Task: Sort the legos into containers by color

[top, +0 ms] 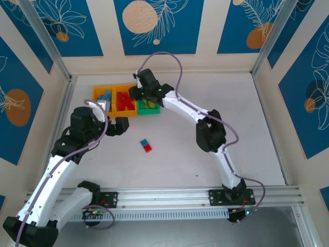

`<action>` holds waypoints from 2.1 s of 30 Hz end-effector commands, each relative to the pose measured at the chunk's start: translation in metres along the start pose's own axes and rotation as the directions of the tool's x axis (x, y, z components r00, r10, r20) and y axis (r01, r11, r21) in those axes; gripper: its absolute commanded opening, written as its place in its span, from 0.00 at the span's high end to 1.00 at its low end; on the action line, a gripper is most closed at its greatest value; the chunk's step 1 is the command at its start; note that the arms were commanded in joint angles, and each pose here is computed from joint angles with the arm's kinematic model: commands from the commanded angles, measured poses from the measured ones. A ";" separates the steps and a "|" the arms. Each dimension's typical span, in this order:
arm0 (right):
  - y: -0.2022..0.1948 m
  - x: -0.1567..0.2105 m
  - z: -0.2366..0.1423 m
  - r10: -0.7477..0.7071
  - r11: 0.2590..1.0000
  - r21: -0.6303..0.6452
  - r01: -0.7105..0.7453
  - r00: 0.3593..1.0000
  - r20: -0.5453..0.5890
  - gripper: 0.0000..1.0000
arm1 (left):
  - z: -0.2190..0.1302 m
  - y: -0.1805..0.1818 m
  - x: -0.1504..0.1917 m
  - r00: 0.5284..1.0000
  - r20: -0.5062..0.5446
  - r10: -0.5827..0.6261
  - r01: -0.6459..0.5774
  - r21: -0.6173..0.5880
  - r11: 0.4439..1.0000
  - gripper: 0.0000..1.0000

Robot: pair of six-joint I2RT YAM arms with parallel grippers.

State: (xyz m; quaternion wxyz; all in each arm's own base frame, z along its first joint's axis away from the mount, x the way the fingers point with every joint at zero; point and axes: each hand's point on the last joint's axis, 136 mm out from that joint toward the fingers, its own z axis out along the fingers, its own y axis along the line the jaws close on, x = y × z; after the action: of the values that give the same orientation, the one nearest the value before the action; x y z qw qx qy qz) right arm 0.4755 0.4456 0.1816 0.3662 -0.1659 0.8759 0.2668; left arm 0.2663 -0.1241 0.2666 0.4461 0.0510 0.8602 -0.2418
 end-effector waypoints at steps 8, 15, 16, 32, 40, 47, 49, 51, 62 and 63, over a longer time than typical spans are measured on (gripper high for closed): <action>0.025 -0.040 0.007 -0.057 0.994 -0.088 0.060 0.998 0.035 0.33 | -0.004 0.040 0.028 0.957 0.010 -0.289 0.285 -0.208 0.936 0.05; 0.032 -0.044 -0.079 -0.073 0.994 -0.088 0.071 0.997 -0.024 0.30 | 0.022 0.039 0.079 0.860 -0.141 -0.491 0.438 -0.288 0.851 0.15; 0.031 -0.044 -0.097 -0.071 0.995 -0.078 0.069 0.997 -0.024 0.30 | 0.027 0.035 0.087 0.842 -0.168 -0.513 0.452 -0.301 0.840 0.16; -0.061 0.081 -0.235 0.129 0.982 0.156 -0.109 0.984 -0.124 0.21 | 0.131 0.002 0.170 0.668 -0.367 -0.647 0.457 -0.484 0.746 0.12; -0.079 0.096 -0.254 0.188 0.968 0.194 -0.162 0.974 -0.123 0.20 | 0.165 -0.006 0.199 0.624 -0.491 -0.607 0.351 -0.518 0.780 0.33; -0.072 0.105 -0.255 0.195 0.972 0.165 -0.168 0.967 -0.165 0.20 | 0.160 0.014 0.205 0.657 -0.466 -0.593 0.268 -0.592 0.761 0.53; -0.067 0.117 -0.254 0.216 0.971 0.153 -0.186 0.954 -0.206 0.20 | 0.157 0.018 0.204 0.670 -0.462 -0.581 0.243 -0.603 0.760 0.59; -0.059 0.129 -0.254 0.240 0.968 0.125 -0.215 0.940 -0.242 0.21 | 0.157 0.021 0.202 0.681 -0.464 -0.566 0.225 -0.603 0.765 0.65; -0.009 0.175 -0.250 0.263 0.962 0.032 -0.270 0.895 -0.360 0.21 | 0.145 0.027 0.141 0.793 -0.422 -0.440 0.160 -0.553 0.818 0.76; -0.007 0.174 -0.249 0.263 0.962 0.030 -0.270 0.897 -0.356 0.21 | 0.140 0.033 0.125 0.815 -0.390 -0.428 0.163 -0.554 0.817 0.76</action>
State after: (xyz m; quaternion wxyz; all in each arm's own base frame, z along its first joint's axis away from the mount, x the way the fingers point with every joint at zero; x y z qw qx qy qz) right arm 0.2323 0.2718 0.1923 0.1681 -0.1044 0.9429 0.2679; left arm 0.2860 -0.1981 0.0452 0.1021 -0.1544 0.9799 -0.0748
